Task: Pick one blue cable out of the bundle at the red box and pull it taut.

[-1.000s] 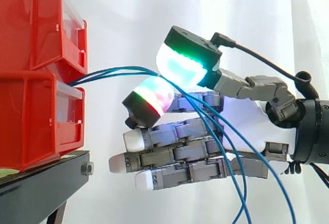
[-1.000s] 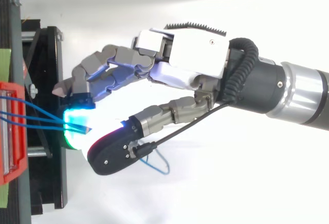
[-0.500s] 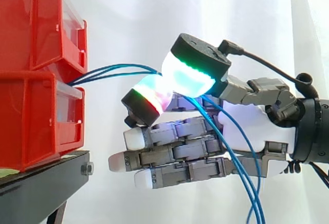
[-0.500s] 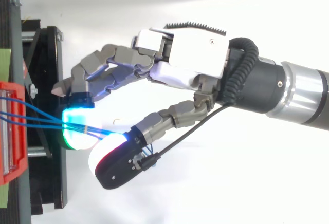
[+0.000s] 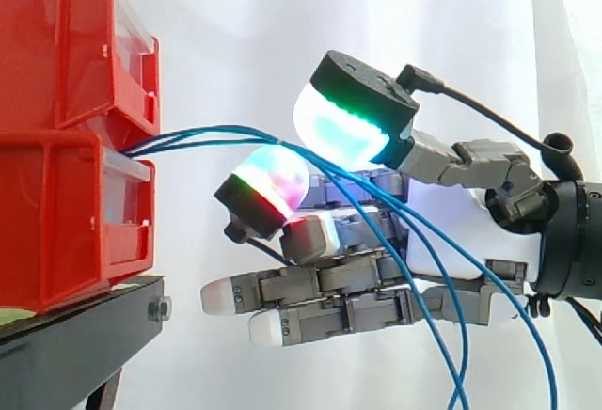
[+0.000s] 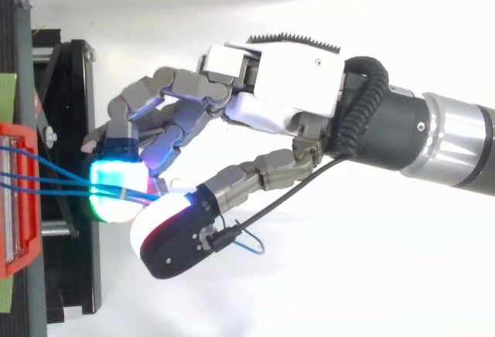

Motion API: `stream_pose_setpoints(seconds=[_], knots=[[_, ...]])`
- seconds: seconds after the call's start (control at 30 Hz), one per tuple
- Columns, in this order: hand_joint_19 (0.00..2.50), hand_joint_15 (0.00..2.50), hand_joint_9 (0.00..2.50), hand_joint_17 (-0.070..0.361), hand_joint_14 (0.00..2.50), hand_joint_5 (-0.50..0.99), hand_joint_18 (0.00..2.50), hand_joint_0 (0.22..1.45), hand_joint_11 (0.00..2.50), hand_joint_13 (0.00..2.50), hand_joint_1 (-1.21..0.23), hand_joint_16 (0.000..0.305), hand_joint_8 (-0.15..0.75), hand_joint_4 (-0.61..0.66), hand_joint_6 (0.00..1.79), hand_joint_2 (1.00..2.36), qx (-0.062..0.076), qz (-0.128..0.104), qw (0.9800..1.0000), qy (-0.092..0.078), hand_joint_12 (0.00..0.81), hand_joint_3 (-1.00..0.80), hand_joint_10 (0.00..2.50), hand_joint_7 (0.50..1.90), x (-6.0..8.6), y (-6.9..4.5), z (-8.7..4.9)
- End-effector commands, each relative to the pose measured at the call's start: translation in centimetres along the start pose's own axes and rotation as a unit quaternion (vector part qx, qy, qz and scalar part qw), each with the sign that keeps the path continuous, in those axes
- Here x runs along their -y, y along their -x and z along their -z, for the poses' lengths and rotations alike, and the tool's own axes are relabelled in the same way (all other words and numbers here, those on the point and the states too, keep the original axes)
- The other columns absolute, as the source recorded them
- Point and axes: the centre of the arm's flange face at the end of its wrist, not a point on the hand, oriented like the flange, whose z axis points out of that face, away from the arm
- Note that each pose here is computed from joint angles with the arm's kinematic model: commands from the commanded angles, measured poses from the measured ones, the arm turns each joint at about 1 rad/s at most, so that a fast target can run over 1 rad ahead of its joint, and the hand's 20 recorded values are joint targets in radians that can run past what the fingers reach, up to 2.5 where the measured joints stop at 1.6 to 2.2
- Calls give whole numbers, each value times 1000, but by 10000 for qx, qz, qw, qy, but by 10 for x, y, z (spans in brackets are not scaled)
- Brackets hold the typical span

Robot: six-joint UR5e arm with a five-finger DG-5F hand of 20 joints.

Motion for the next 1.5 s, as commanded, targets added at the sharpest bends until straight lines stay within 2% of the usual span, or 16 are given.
stream_pose_setpoints(seconds=[0.0, 0.1, 0.47, 0.83, 1.07, 1.13, 1.3, 1.37, 1.47], knots=[[310, 284, 1051, 115, 10, -190, 502, 503, 1197, 513, -842, 51, 334, 171, 828, 1000, 5, 2, 10000, -4, 348, -500, 13, 921, 0, 1, 0], [327, 295, 1058, 116, 11, -185, 510, 500, 1204, 534, -828, 51, 340, 165, 824, 1000, 5, 2, 10000, -4, 350, -500, 12, 907, 0, 1, 0], [384, 342, 1189, 103, 13, -150, 566, 604, 1265, 643, -590, 46, 325, 129, 814, 1002, 20, 4, 10000, -3, 328, -467, 16, 1004, 0, 3, 0], [370, 357, 1158, 103, 14, -160, 587, 634, 1291, 661, -773, 46, 327, 104, 836, 1013, 28, 1, 10000, 4, 330, -298, 14, 1079, -1, 3, 0], [360, 361, 1131, 103, 14, -171, 599, 657, 1276, 668, -842, 46, 331, 61, 867, 1016, 20, 12, 10000, -3, 330, -207, 12, 1052, 0, 3, 0], [360, 364, 1119, 103, 14, -173, 599, 650, 1277, 667, -829, 46, 324, 61, 871, 1018, 20, 6, 10000, 11, 329, -190, 12, 1070, -1, 3, -1], [348, 348, 1165, 121, 12, -166, 633, 610, 1234, 676, -712, 54, 345, 97, 869, 1010, 28, 17, 10000, 4, 363, -146, 10, 997, 0, 3, -1], [346, 338, 1176, 128, 12, -158, 639, 604, 1206, 662, -687, 57, 355, 78, 854, 1006, 28, 24, 10000, 4, 380, -112, 12, 1040, -1, 3, 0], [335, 333, 1175, 132, 11, -154, 647, 603, 1184, 658, -664, 58, 358, 72, 850, 1004, 20, 49, 10000, -4, 387, -80, 10, 1033, 0, 2, 0]])
